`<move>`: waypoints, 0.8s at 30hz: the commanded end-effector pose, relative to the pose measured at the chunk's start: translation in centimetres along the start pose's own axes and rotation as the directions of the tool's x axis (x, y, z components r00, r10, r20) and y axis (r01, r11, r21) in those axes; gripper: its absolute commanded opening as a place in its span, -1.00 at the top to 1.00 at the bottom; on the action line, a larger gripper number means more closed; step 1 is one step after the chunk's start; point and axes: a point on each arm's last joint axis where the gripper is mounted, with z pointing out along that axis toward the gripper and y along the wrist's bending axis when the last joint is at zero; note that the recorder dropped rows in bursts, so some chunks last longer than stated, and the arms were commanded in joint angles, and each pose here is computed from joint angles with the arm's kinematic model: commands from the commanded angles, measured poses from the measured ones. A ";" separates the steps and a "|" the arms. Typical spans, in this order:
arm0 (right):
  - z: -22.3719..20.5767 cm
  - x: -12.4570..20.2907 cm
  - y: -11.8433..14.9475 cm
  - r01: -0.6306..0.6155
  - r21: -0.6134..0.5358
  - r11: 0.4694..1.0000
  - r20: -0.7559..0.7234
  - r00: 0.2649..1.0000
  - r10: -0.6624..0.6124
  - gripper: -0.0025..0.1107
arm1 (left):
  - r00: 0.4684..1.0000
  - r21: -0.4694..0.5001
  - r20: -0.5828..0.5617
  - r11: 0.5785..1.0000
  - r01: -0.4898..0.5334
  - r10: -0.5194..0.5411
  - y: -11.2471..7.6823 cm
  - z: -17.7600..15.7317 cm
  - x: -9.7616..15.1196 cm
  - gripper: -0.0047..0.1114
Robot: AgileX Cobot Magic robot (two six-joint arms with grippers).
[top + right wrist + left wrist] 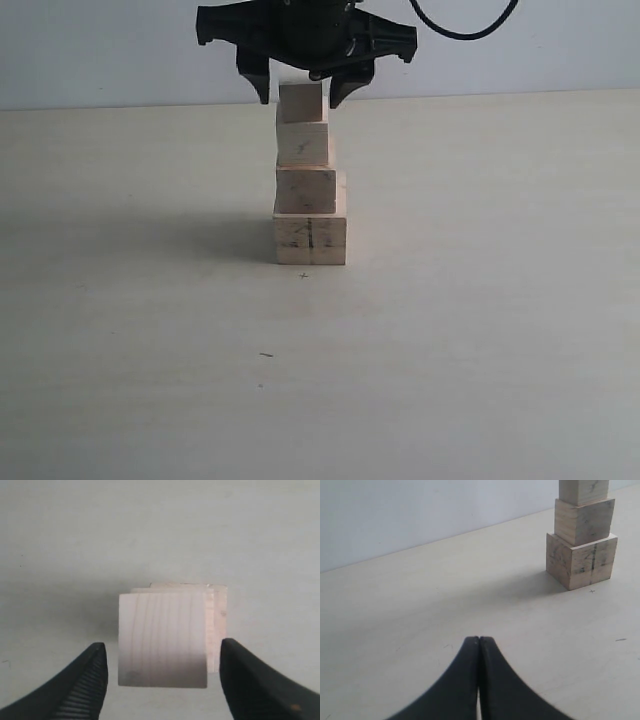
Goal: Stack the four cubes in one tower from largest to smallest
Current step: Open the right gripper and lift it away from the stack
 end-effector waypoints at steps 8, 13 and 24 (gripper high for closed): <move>-5.9 -0.7 -1.0 0.008 -0.060 0.998 0.123 0.992 -0.001 -0.14 | 1.000 0.003 0.009 1.000 -0.002 0.002 0.0 -0.1 -0.1 0.92; -9.5 -0.9 -2.1 0.155 -0.042 0.987 0.205 0.968 -0.143 -0.13 | 1.000 0.003 0.009 1.000 0.000 0.000 0.0 -0.1 -0.1 0.92; -10.8 -7.3 -15.0 0.024 0.380 0.925 0.318 0.935 -0.155 0.96 | 1.000 0.003 0.009 1.000 -0.002 0.002 0.0 -0.1 -0.1 0.92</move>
